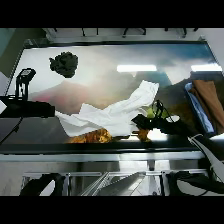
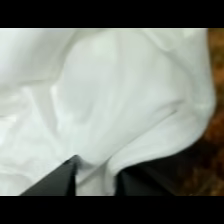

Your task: Fold the shirts.

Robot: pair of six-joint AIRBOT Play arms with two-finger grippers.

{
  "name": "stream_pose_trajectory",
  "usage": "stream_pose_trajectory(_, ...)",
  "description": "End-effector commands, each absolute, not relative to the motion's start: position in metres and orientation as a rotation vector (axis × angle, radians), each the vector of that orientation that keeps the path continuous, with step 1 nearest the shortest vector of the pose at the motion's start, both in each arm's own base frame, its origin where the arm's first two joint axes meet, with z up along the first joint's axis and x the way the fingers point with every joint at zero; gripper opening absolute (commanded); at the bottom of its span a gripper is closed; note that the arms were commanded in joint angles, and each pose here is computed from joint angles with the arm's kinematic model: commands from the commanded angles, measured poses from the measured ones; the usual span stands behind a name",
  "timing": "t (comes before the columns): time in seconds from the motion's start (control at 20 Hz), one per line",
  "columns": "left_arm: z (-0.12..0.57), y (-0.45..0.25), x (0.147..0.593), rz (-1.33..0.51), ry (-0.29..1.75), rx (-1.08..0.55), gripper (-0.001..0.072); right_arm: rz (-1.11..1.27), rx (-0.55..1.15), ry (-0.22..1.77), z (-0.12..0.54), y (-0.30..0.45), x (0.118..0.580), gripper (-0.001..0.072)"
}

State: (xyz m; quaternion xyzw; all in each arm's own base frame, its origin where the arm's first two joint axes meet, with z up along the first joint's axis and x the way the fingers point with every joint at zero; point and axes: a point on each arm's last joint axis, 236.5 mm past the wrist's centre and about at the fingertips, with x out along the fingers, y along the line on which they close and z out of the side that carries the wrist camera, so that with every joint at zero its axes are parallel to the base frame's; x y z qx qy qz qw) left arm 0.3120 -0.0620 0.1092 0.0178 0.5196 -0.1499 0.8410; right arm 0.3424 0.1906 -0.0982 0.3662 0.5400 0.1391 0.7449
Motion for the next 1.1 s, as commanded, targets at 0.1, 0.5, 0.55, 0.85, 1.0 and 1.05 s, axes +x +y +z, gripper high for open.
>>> stream_pose_trajectory(0.1,0.110,-0.061,0.312,-0.314,1.097,0.039,0.0015,0.365,0.835,1.149,-0.076,0.203,0.357,0.0022)
stream_pose_trajectory(0.5,0.192,-0.025,0.296,-0.197,0.787,0.058,0.0015,0.442,0.569,0.700,0.168,0.134,0.308,0.0020)
stream_pose_trajectory(0.55,0.209,-0.025,0.289,-0.192,0.732,0.068,0.0015,0.394,0.494,0.622,0.204,0.116,0.298,0.0021)
stream_pose_trajectory(0.85,0.361,-0.021,0.259,-0.136,0.375,0.172,0.0015,0.258,0.191,0.398,0.366,0.067,0.225,0.0021)
stream_pose_trajectory(1.0,0.442,-0.016,0.232,-0.099,0.221,0.265,0.0015,0.187,0.108,0.316,0.421,0.047,0.203,0.0021)
stream_pose_trajectory(1.05,0.474,-0.011,0.219,-0.075,0.150,0.280,0.0015,0.159,0.086,0.286,0.437,0.040,0.196,0.0021)
